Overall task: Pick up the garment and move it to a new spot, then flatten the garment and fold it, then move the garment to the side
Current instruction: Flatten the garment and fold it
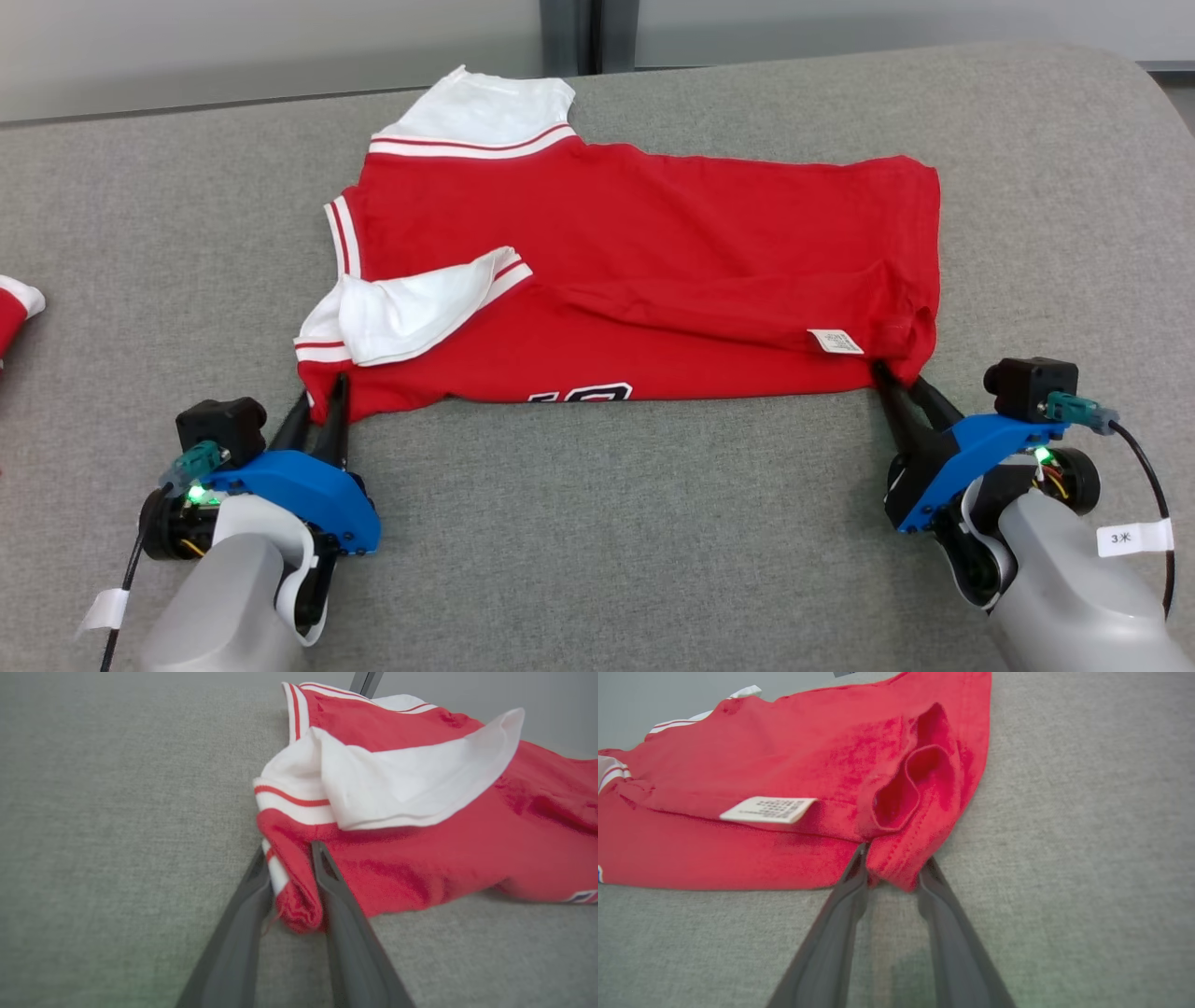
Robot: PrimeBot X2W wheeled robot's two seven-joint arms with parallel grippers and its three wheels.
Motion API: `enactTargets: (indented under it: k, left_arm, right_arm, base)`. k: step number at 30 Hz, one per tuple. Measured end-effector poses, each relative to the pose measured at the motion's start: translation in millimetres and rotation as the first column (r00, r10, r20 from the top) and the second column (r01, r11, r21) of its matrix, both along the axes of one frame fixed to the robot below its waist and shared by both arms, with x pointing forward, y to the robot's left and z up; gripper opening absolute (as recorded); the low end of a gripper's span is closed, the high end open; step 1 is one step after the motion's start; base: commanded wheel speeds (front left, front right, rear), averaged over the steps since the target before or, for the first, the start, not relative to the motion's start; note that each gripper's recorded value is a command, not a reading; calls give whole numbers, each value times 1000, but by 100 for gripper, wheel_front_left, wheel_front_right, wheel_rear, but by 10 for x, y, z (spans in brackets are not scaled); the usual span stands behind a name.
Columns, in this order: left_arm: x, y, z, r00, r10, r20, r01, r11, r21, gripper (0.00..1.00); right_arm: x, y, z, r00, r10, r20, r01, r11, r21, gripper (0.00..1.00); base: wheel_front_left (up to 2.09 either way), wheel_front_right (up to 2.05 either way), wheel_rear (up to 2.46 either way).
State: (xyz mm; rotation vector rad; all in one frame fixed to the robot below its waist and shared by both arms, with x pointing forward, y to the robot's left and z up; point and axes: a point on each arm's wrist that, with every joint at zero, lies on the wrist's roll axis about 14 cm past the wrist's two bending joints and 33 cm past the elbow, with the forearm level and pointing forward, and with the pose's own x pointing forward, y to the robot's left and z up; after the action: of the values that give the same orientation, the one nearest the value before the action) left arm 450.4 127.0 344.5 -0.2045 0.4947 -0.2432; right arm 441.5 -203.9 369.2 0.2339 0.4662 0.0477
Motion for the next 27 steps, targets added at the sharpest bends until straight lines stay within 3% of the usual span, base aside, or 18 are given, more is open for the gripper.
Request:
enactTargets:
  k: [11, 16, 27]
  left_arm:
    - [-129, 85, 385, 992, 86, 96, -77, 992, -101, 0]
    - [-399, 279, 521, 977, 157, 144, -139, 982, -125, 0]
    - [-1144, 291, 367, 972, 219, 83, -208, 970, -127, 0]
  right_arm:
    - [-100, 81, 281, 994, -15, 110, 7, 997, 73, 0]
    - [-300, 153, 366, 990, -2, 142, -15, 993, 114, 0]
    - [-912, 109, 123, 999, 11, 45, -18, 990, 142, 0]
  base:
    - [0, 0, 0]
    - [0, 0, 0]
    - [0, 0, 0]
